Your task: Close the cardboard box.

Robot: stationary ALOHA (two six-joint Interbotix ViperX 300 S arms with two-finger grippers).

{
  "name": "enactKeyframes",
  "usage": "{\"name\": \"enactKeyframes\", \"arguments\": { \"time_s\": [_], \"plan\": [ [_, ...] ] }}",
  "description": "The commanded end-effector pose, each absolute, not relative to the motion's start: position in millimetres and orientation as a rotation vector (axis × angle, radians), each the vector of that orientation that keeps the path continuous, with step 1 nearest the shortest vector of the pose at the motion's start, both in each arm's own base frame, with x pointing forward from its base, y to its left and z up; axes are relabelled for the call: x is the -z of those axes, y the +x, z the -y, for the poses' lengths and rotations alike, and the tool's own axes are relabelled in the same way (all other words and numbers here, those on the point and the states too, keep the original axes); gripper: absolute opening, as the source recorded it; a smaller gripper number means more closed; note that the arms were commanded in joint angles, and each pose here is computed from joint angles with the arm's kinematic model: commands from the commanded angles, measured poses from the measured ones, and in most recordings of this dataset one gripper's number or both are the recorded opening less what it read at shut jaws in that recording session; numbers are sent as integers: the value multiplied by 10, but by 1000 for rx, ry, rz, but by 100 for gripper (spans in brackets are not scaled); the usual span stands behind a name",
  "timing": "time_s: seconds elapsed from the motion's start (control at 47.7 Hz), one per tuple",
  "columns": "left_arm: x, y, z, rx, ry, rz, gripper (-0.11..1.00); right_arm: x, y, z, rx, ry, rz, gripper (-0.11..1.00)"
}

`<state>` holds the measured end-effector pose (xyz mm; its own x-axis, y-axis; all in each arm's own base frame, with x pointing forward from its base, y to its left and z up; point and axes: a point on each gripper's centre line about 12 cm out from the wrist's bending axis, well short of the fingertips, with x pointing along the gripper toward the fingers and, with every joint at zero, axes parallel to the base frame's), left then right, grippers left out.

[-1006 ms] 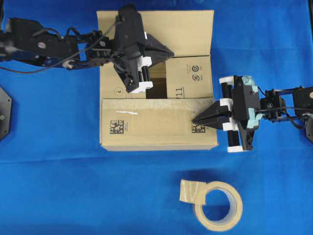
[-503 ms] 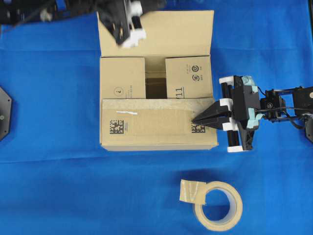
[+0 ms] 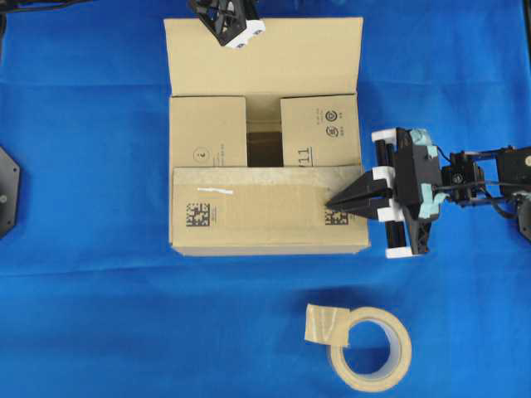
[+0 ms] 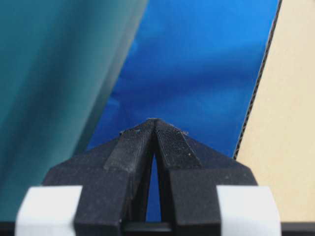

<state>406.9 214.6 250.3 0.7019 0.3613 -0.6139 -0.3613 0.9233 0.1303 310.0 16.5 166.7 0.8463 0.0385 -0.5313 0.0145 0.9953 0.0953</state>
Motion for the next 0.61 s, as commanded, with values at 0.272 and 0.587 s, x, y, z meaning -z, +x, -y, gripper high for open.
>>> {"name": "enactKeyframes", "arguments": {
  "time_s": [0.272,0.587],
  "plan": [
    [-2627,4087,-2082,-400,-28,-674,0,-1689,3124,-153,-12,91,-557,0],
    [-2813,4103,-1675,-319,-17,-694,0,-1693,3127,-153,-12,91,-557,0]
  ]
}}
